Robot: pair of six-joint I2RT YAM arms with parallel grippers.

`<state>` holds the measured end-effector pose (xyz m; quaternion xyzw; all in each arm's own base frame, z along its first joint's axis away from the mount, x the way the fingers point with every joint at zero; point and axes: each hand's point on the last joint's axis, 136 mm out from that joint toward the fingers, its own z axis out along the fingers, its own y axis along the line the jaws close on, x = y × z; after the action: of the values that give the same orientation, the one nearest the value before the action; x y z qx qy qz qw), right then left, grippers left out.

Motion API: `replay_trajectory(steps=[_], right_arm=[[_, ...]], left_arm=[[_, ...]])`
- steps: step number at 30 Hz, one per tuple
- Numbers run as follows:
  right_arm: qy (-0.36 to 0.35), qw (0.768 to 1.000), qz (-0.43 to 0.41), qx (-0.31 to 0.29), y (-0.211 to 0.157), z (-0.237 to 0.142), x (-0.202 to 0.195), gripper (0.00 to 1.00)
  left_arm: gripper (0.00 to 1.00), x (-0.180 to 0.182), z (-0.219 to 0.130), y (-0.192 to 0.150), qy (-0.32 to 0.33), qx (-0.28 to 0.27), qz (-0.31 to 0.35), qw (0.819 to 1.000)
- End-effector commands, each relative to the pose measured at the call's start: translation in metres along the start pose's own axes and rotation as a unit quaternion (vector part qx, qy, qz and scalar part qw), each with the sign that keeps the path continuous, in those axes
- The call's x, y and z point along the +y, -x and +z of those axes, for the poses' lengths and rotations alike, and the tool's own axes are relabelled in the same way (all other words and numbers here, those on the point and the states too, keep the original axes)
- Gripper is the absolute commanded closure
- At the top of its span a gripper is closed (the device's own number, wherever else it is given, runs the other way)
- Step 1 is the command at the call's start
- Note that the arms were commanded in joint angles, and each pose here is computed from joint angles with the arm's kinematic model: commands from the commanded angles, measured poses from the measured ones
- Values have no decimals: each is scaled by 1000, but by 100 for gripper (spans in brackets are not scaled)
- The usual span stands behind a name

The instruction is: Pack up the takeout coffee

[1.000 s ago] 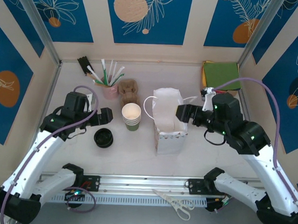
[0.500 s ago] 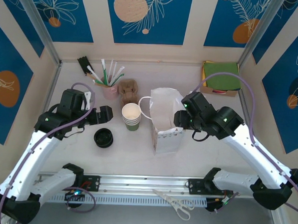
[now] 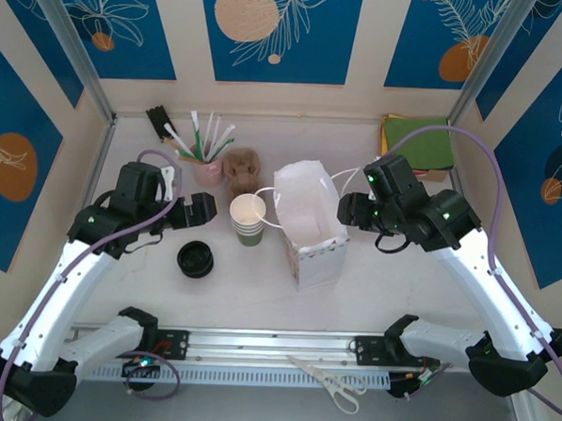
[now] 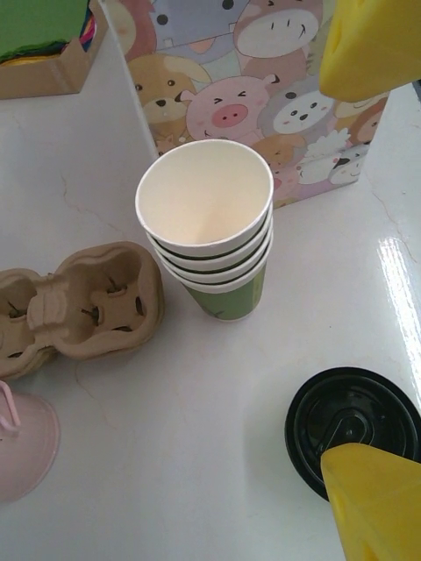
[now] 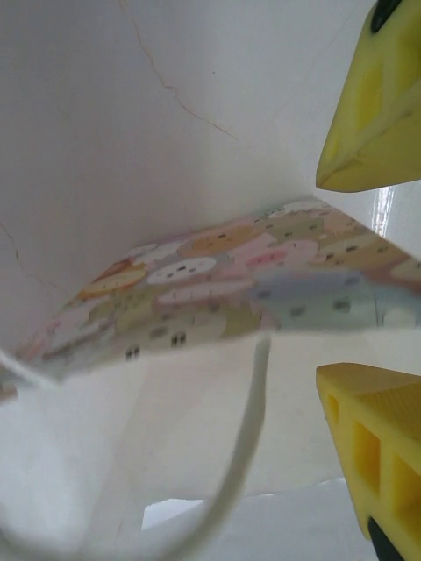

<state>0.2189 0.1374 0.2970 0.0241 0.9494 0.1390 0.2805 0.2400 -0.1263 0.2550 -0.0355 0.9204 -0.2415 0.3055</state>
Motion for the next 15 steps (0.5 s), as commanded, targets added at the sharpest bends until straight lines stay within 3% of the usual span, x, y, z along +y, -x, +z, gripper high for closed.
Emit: replay_trajectory(steps=[1,9,15], right_arm=[[-2,1000,-11,29,-8,4,-2,45],[50,997,-29,46,-8,19,20,43],[41,997,-46,52,-5,32,19,46]], left_arm=[[0,-11,-1,5,-19,-5,11,1000],[0,-14,2,6,-24,-2,14,1000],[0,-17,5,7,-27,3,16,999]])
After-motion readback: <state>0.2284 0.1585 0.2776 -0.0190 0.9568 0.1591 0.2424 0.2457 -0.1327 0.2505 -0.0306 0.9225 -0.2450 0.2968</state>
